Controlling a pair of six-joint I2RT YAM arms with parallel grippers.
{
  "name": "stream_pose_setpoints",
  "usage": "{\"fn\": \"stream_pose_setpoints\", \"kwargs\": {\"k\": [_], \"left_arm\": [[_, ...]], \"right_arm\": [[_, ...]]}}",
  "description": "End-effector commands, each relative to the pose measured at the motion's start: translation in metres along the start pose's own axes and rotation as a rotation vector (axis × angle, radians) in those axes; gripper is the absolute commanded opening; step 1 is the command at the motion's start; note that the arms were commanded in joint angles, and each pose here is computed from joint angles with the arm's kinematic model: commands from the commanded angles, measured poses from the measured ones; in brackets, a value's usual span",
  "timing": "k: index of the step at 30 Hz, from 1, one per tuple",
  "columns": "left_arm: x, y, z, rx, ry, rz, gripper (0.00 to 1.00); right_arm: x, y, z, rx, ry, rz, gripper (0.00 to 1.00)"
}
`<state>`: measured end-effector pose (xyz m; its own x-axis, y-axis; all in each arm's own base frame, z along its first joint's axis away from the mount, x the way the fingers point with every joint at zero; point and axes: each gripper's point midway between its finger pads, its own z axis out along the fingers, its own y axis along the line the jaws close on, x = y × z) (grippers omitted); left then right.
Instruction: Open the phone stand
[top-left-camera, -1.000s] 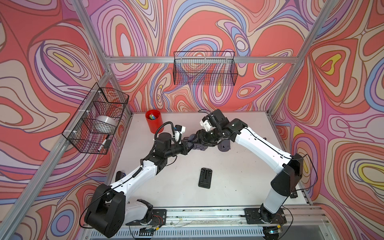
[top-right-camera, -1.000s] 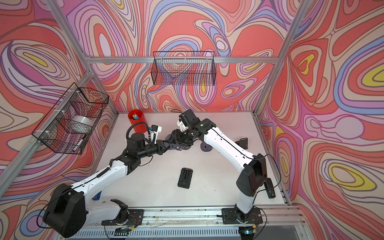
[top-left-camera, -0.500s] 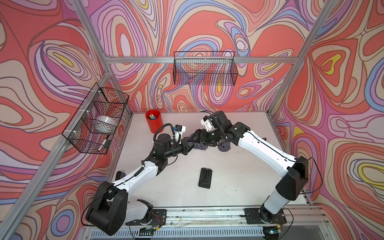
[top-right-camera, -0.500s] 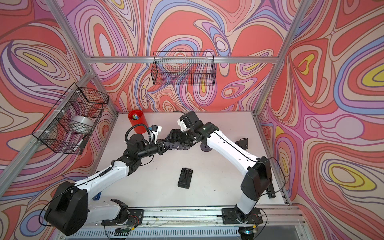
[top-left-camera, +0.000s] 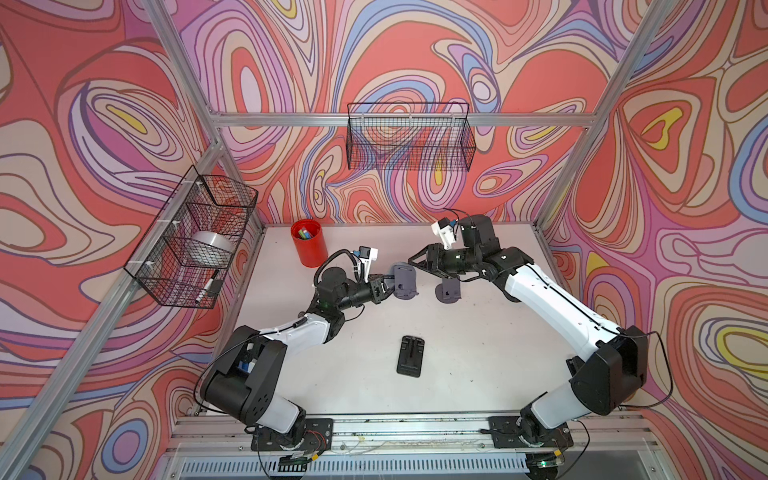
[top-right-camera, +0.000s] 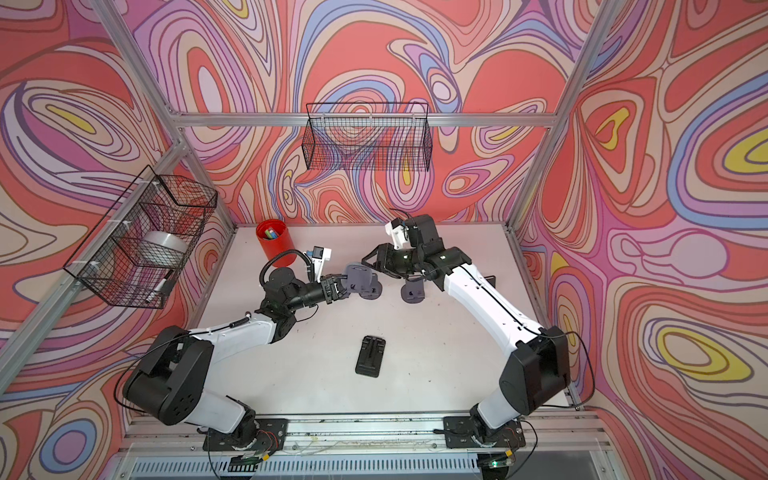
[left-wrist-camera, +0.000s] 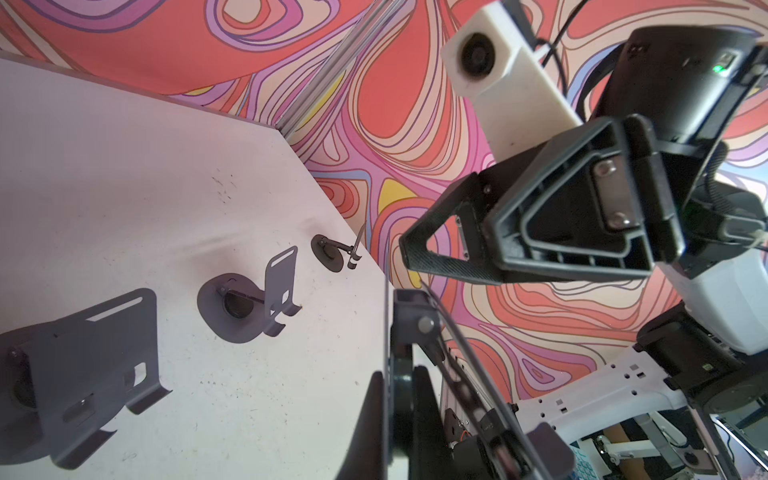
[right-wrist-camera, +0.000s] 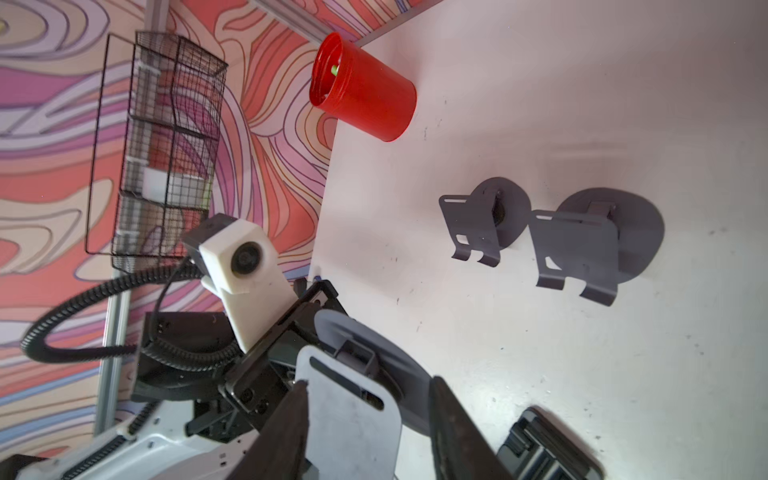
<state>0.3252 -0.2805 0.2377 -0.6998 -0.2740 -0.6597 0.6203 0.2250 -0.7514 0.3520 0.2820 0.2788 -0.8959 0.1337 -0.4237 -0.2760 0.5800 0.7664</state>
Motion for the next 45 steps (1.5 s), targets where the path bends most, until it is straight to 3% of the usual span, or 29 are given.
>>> {"fn": "stream_pose_setpoints", "kwargs": {"k": [1, 13, 20, 27, 31, 36, 45], "left_arm": [[-0.031, -0.038, 0.003, 0.128, -0.078, 0.079, 0.00], [-0.035, -0.040, 0.007, 0.143, -0.075, 0.070, 0.00], [-0.034, -0.037, 0.008, 0.131, -0.069, 0.063, 0.00], [-0.036, -0.038, 0.009, 0.127, -0.069, 0.069, 0.00], [-0.036, -0.038, 0.009, 0.124, -0.068, 0.071, 0.00], [-0.036, -0.037, 0.009, 0.121, -0.066, 0.070, 0.00], [-0.034, -0.037, 0.012, 0.120, -0.051, 0.059, 0.00]], "right_arm": [[0.000, 0.016, -0.011, -0.073, -0.001, -0.058, 0.44], [-0.003, 0.022, -0.009, -0.157, 0.000, -0.076, 0.40], [-0.005, 0.025, -0.018, -0.138, -0.017, -0.096, 0.40], [-0.005, 0.018, -0.029, -0.044, -0.040, -0.120, 0.52], [-0.006, 0.020, -0.032, -0.041, -0.050, -0.124, 0.53], [-0.006, 0.024, -0.030, -0.072, -0.043, -0.129, 0.45], [-0.008, 0.031, -0.015, -0.170, -0.017, -0.119, 0.41]]}}
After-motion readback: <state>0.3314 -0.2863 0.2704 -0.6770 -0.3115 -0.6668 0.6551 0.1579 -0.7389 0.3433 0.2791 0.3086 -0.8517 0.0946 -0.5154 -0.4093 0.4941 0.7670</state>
